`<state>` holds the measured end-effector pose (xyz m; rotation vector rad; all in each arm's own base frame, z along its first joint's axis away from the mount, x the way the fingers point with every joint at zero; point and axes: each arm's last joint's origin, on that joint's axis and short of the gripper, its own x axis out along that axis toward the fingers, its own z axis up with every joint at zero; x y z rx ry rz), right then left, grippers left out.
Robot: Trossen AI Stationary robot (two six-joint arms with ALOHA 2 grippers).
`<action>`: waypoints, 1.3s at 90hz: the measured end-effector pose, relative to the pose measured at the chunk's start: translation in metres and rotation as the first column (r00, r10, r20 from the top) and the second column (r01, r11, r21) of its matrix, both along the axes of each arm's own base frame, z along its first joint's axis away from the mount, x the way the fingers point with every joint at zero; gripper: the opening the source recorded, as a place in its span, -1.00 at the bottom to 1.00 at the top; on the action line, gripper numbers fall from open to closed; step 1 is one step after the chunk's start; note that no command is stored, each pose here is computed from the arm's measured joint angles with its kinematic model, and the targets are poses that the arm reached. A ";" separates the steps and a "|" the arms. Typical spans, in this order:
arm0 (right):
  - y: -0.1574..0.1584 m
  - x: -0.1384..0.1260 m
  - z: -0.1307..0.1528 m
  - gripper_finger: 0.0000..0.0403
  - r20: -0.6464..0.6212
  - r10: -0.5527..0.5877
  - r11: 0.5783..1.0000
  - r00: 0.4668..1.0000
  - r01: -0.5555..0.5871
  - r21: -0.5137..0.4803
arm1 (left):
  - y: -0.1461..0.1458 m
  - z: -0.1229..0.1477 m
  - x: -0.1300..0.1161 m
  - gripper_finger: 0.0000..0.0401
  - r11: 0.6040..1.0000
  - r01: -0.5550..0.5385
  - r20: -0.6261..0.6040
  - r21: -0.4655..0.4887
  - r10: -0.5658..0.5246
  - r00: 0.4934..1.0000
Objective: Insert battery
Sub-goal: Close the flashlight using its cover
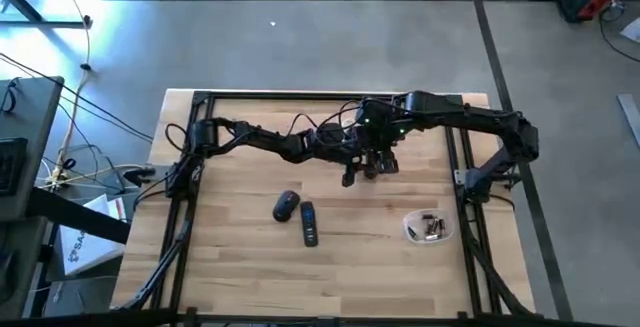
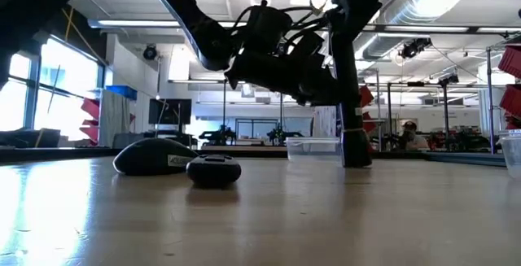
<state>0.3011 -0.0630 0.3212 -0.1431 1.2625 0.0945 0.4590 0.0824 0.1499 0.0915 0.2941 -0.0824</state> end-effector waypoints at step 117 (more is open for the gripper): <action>0.039 -0.044 -0.053 -0.40 0.676 -0.452 0.888 0.583 0.369 0.275 | -0.007 0.061 -0.191 -0.05 0.976 -0.206 0.017 0.069 0.206 0.978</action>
